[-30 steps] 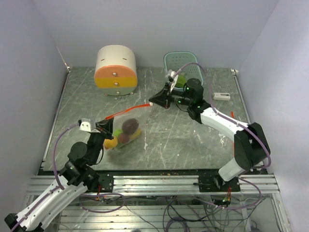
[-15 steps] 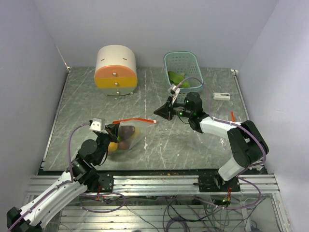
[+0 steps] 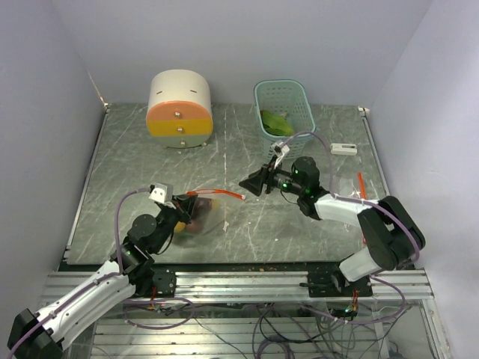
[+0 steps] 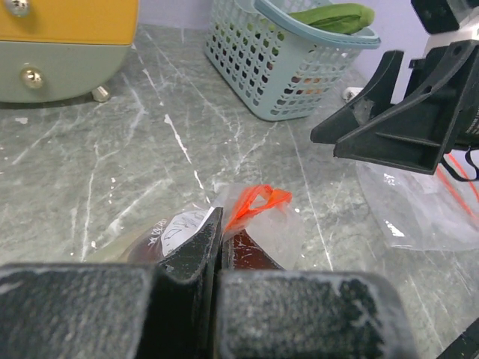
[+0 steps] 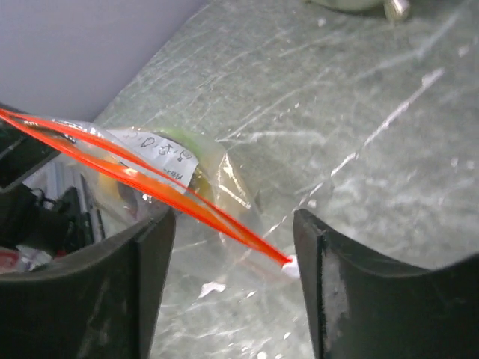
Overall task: Open the zip-top bag and remove the fake food
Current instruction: Open the zipper of the food storage bag at the center of the board.
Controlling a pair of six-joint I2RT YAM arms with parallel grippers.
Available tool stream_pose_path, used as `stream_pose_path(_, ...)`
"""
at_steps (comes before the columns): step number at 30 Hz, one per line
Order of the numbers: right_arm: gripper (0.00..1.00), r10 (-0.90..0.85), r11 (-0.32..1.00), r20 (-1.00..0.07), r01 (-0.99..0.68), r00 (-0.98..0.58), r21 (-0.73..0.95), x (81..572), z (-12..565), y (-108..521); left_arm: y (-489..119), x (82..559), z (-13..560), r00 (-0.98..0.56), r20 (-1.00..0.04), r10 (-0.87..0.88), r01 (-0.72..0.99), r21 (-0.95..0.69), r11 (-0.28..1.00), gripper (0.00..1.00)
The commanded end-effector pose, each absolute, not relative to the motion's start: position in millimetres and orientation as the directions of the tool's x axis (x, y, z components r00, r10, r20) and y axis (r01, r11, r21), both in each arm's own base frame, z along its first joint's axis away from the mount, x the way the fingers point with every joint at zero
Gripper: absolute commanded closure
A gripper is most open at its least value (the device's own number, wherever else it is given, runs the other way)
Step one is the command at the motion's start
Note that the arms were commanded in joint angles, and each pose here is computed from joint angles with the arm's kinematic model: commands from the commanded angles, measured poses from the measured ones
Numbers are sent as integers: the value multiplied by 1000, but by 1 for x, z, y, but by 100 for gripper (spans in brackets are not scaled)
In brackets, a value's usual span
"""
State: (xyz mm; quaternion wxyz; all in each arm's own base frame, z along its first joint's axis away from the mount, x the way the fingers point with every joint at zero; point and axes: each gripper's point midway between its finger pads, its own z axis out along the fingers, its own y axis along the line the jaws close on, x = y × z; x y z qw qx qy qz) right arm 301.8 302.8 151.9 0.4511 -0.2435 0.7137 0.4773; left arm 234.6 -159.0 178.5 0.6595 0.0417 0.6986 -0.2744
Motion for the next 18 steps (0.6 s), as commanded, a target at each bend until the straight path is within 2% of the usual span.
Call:
stream_pose_path(1, 28, 270, 524, -778, -591, -568, 613, 298, 151, 292, -171, 225, 181, -128, -932, -340, 497, -357, 791, 93)
stream_pose_path(4, 25, 315, 532, -687, -478, -655, 699, 284, 132, 299, -176, 221, 174, -147, -927, -346, 520, -370, 770, 93)
stream_pose_path(11, 27, 572, 384, -421, -224, -704, 896, 268, 122, 302, -179, 213, 169, -174, -933, -314, 546, -357, 758, 93)
stream_pose_path(16, 27, 633, 282, -305, -156, -711, 947, 269, 124, 308, -178, 210, 171, -172, -935, -309, 551, -351, 757, 93)
stream_pose_path(18, 27, 651, 196, -229, -131, -723, 972, 267, 131, 313, -177, 209, 169, -170, -932, -320, 549, -359, 755, 93)
